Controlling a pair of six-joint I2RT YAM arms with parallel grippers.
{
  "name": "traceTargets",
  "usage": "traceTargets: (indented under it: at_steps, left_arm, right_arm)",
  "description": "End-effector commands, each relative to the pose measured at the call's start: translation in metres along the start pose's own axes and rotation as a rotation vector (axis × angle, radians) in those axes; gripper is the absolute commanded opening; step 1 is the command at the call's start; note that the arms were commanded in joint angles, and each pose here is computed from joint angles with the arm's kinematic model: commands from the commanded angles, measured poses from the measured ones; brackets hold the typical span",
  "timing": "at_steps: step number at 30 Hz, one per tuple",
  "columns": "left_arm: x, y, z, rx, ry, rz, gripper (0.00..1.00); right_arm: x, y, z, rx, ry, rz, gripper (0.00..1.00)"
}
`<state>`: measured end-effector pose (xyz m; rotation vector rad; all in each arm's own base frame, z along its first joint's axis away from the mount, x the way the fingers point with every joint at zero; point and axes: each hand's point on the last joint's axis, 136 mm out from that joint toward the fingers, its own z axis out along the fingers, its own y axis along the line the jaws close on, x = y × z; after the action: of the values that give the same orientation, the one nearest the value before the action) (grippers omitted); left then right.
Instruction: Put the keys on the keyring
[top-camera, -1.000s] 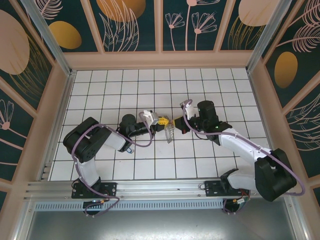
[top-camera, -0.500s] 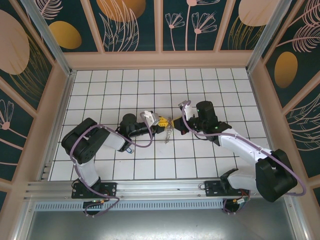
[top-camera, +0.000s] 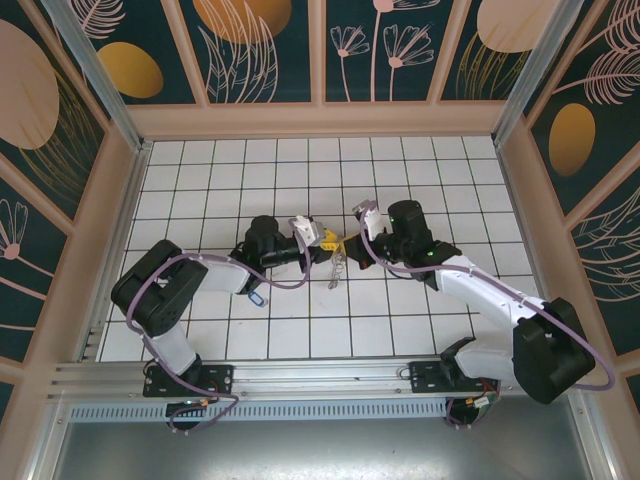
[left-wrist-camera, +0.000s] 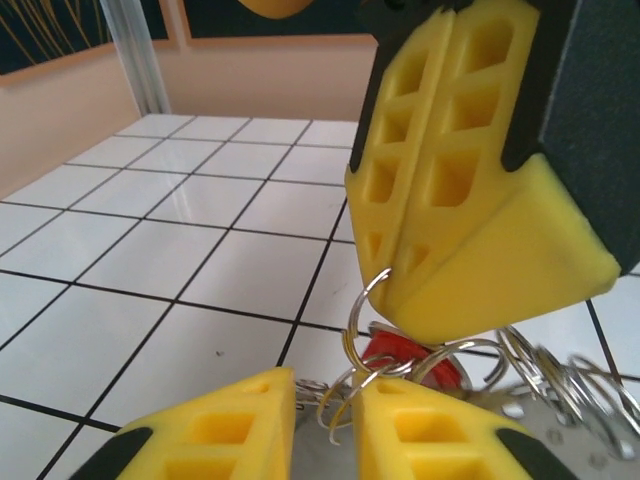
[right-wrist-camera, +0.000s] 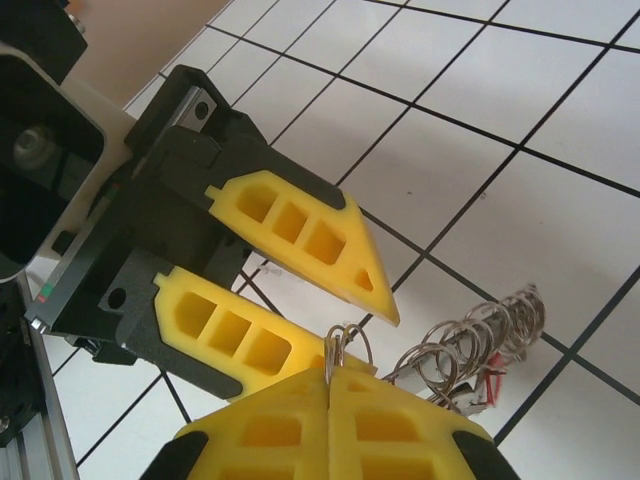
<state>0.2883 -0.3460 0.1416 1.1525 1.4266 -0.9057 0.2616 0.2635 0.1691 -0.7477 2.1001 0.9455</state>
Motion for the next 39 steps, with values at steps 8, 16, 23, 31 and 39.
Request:
traceTargets:
  at_steps: [8, 16, 23, 31, 39]
  left_arm:
    - [0.007, -0.005, -0.004, 0.026, 0.08, 0.048, 0.04]
    - [0.002, -0.004, -0.006, 0.004, 0.037, 0.059, 0.0]
    - [-0.016, -0.007, -0.01, -0.001, -0.067, 0.067, 0.0]
    - [-0.024, -0.012, -0.01, 0.032, -0.107, 0.089, 0.0]
    - [-0.021, -0.01, -0.007, 0.026, -0.148, 0.063, 0.0]
  right_arm:
    - [-0.021, 0.009, -0.002, -0.001, -0.043, -0.05, 0.0]
    - [-0.013, -0.005, -0.006, 0.08, -0.03, -0.037, 0.0]
    - [0.006, -0.03, -0.005, 0.173, 0.015, 0.02, 0.0]
    - [0.016, -0.033, 0.003, 0.154, 0.053, 0.056, 0.0]
    - [0.017, -0.042, 0.004, 0.15, 0.064, 0.118, 0.0]
